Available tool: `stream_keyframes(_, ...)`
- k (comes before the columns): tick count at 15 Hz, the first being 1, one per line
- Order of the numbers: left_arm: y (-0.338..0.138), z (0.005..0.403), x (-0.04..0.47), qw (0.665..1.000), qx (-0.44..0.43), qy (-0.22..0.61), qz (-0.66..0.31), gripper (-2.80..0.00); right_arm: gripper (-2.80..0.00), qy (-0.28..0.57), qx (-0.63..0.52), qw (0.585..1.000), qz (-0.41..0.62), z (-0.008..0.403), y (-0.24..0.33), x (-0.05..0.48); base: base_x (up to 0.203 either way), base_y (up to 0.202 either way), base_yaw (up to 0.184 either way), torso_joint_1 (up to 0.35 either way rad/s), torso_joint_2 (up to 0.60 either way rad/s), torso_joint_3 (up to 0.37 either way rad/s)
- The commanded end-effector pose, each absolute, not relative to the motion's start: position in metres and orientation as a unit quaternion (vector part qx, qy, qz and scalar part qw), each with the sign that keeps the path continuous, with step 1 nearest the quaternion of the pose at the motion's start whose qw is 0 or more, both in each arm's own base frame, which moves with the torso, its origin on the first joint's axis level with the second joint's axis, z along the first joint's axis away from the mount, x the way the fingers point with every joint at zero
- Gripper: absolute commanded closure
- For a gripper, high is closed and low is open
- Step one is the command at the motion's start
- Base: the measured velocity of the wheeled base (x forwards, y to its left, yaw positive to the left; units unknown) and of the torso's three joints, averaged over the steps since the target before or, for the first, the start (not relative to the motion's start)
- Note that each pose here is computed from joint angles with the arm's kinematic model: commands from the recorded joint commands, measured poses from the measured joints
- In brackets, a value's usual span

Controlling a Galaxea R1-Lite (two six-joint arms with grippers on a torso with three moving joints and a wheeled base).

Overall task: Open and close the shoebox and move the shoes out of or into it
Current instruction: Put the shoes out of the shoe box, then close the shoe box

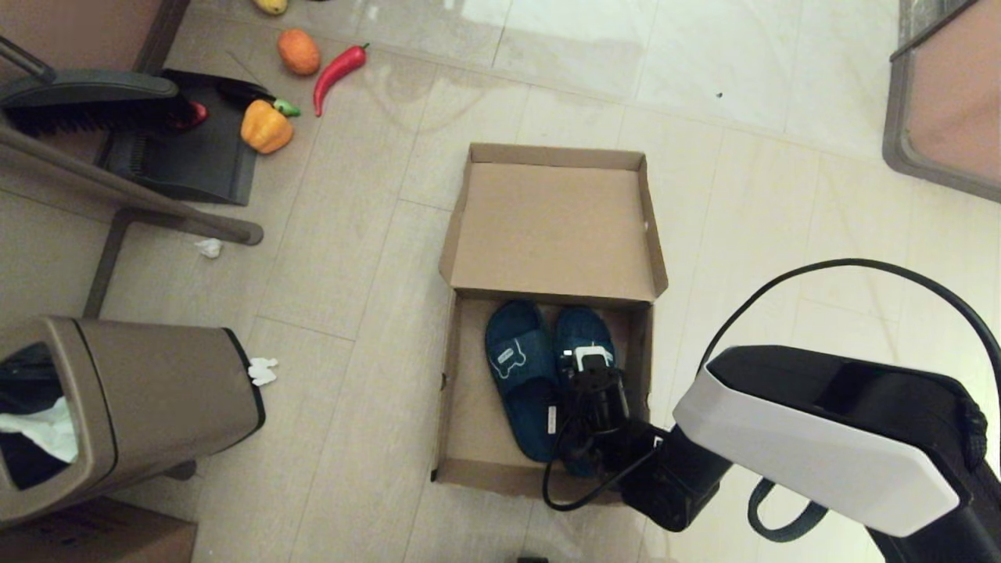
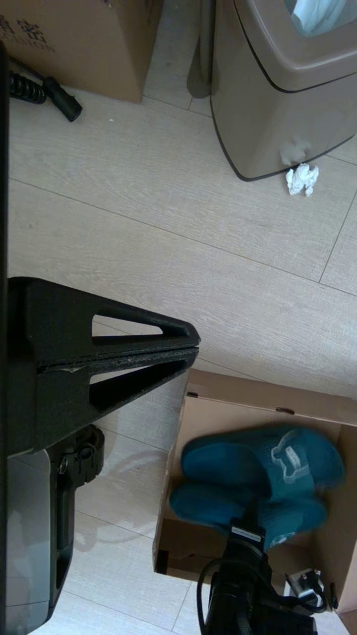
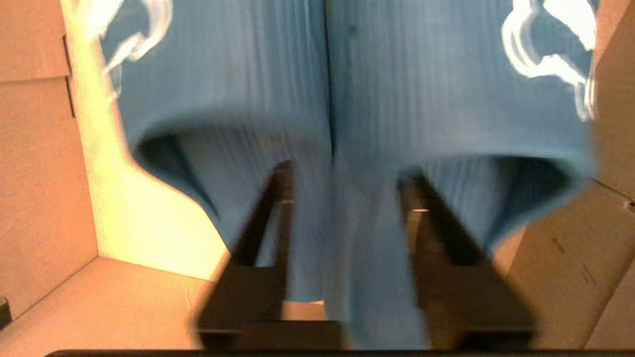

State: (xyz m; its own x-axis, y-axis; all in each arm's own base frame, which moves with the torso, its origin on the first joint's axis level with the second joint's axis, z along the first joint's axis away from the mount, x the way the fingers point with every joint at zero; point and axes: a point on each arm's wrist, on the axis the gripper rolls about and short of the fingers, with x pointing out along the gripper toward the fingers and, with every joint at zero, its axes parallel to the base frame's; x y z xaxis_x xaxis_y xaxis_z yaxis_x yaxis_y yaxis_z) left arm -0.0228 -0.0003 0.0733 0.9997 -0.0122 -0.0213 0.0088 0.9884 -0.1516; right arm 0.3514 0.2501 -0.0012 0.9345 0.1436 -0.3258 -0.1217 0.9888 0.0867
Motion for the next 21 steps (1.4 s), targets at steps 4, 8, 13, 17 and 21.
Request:
stream_keyframes(4,0.000,0.069,-0.022,0.997,-0.077,0.018,-0.005,0.00,-2.80,0.182,0.020,0.980,0.074,0.000,0.246,0.336,0.000,0.000,0.000,0.000,0.00,0.000)
stream_keyframes(8,0.000,0.069,-0.022,0.997,-0.077,0.018,-0.006,0.00,-2.80,0.183,0.019,0.978,0.104,0.010,0.244,0.309,0.000,0.000,0.000,0.000,0.00,0.000)
stream_keyframes(13,0.000,0.069,-0.022,0.996,-0.084,0.018,-0.005,0.00,0.00,0.130,0.051,0.980,0.141,0.073,0.244,0.273,0.000,0.000,0.000,0.000,0.00,0.000)
stream_keyframes(17,0.000,0.069,-0.022,0.996,-0.091,0.020,0.002,0.00,0.00,0.081,0.085,0.984,0.134,0.127,0.210,0.251,0.000,0.000,0.000,0.000,0.00,0.000)
stream_keyframes(21,0.000,0.069,-0.022,0.996,-0.091,0.021,0.003,0.00,0.00,0.042,0.100,0.994,0.027,0.162,0.118,0.270,0.000,0.000,0.000,0.000,0.00,0.000)
